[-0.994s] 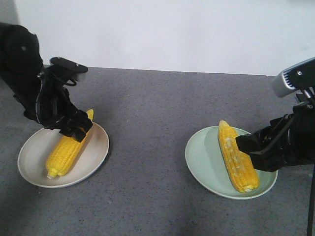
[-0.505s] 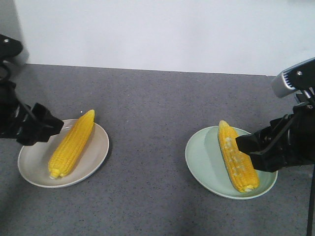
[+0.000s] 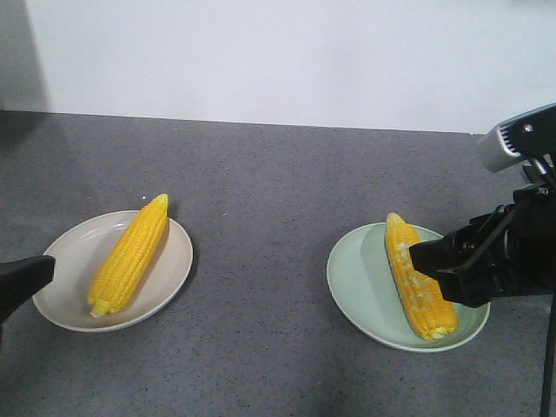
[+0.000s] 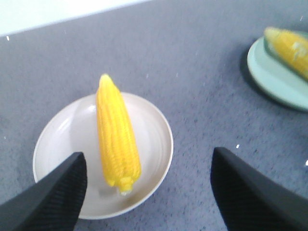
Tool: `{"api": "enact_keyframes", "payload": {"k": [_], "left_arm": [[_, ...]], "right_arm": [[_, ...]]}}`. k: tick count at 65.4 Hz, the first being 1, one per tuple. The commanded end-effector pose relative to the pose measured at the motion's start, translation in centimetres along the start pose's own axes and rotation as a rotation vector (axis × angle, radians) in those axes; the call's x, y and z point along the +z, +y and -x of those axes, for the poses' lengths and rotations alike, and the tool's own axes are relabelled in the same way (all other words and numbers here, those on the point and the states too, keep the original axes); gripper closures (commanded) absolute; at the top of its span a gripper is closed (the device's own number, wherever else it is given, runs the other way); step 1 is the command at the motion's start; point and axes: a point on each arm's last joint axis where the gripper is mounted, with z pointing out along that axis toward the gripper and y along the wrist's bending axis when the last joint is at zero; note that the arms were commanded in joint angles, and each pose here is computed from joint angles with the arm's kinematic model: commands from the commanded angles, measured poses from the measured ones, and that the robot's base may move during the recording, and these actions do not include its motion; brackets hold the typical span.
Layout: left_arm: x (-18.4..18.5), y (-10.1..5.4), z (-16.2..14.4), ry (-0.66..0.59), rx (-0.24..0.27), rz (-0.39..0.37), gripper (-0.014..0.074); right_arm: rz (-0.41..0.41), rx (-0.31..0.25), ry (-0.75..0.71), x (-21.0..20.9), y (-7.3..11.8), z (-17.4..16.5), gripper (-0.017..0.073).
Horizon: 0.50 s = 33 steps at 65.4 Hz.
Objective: Distribute corn equally
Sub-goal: 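Open the left gripper and withdraw it from the beige plate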
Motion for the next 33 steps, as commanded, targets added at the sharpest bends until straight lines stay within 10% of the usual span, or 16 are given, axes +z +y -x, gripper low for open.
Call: {"api": "enact_keyframes", "payload": {"k": [1,11,33], "left_arm": [[-1.3,-0.1,1.04,-0.155,-0.01,0.007,0.0071],[-1.81,-0.14,0.83,-0.183,-0.007,0.011,0.0118],[-1.84,-0.14,0.86,-0.187,-0.008,0.011,0.0475]], "right_arm": [[-0.009,-0.007,-0.086,-0.99,0.05,1.08,0.0023],[-0.003,-0.007,-0.057,-0.98,0.1,0.81,0.0067],[0.004,-0.007,-0.023,-0.96,0.16,0.5,0.047]]}}
